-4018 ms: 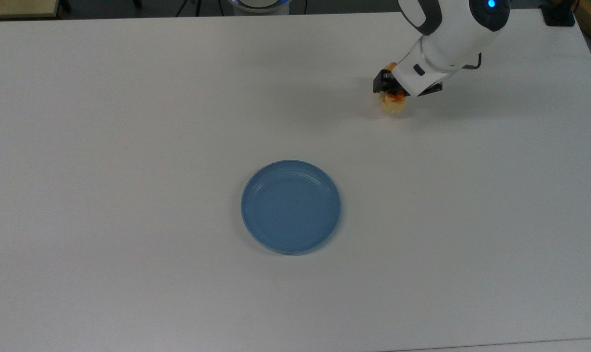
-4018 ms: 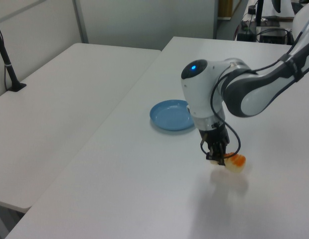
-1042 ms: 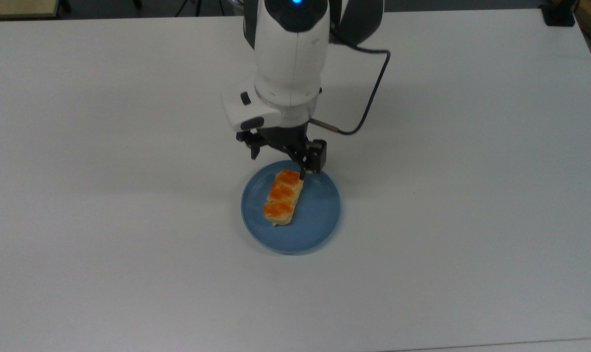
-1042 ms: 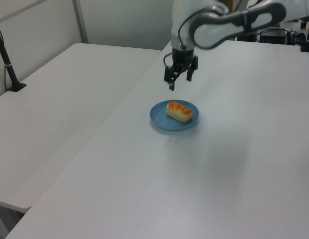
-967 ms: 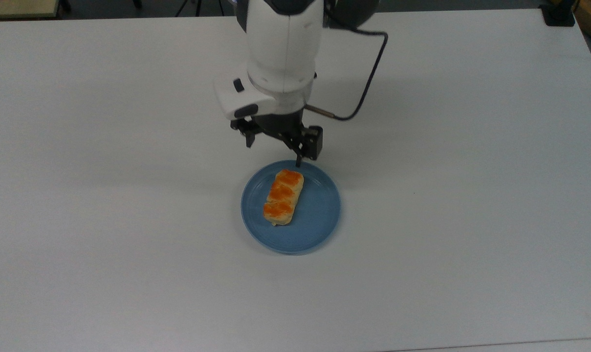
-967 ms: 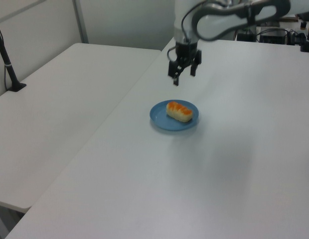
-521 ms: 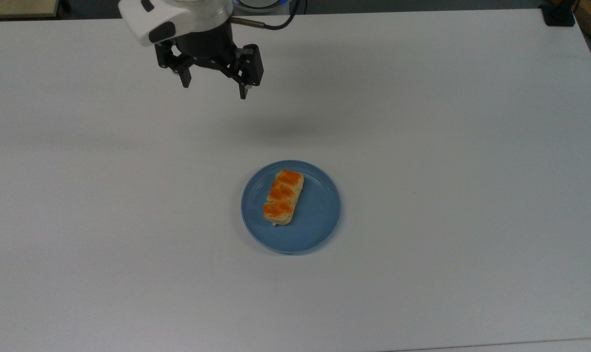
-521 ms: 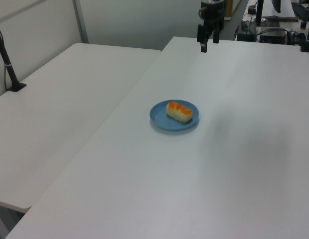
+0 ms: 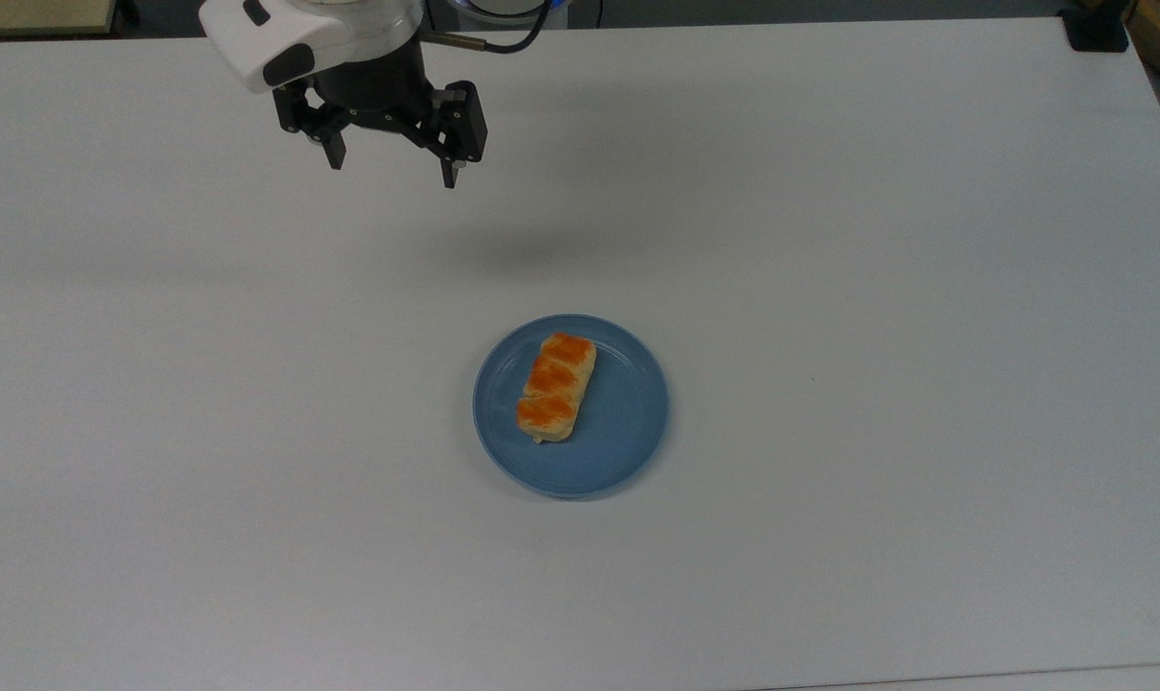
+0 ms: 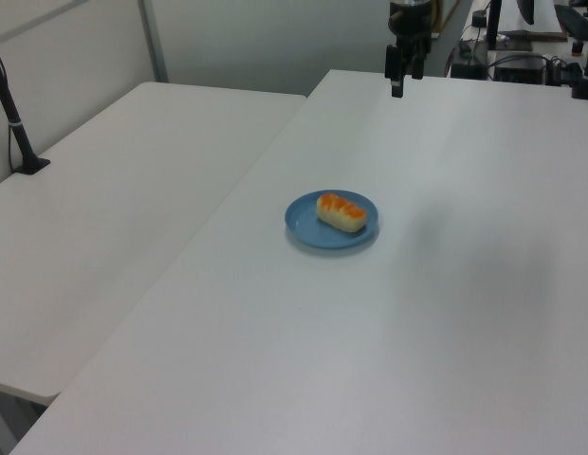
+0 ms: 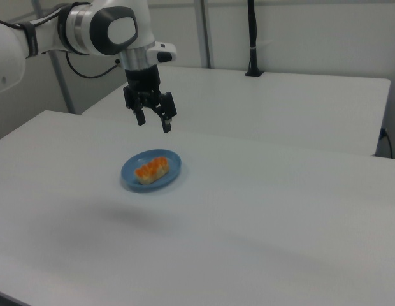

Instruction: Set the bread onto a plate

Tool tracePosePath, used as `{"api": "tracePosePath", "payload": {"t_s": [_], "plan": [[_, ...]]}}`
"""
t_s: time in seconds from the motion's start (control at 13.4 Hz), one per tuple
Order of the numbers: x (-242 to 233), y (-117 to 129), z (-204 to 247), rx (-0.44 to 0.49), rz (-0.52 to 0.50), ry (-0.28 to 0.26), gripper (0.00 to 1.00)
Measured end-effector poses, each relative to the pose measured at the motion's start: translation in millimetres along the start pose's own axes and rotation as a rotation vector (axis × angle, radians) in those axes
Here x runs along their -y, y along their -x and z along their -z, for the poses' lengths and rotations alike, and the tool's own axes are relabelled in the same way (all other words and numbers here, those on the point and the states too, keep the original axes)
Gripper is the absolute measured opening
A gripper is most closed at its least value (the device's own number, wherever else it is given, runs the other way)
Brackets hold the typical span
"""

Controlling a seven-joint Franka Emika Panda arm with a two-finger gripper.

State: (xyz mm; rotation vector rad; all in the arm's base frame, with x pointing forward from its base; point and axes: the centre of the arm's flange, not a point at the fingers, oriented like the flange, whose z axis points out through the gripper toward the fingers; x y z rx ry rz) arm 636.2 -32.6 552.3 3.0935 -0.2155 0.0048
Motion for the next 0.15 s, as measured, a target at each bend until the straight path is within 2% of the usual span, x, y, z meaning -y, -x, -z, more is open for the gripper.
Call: {"api": "tracePosePath", "payload": {"t_s": [0.15], "plan": [[4.7, 0.1, -1.5, 0.003, 0.014, -0.003, 1.00]]}}
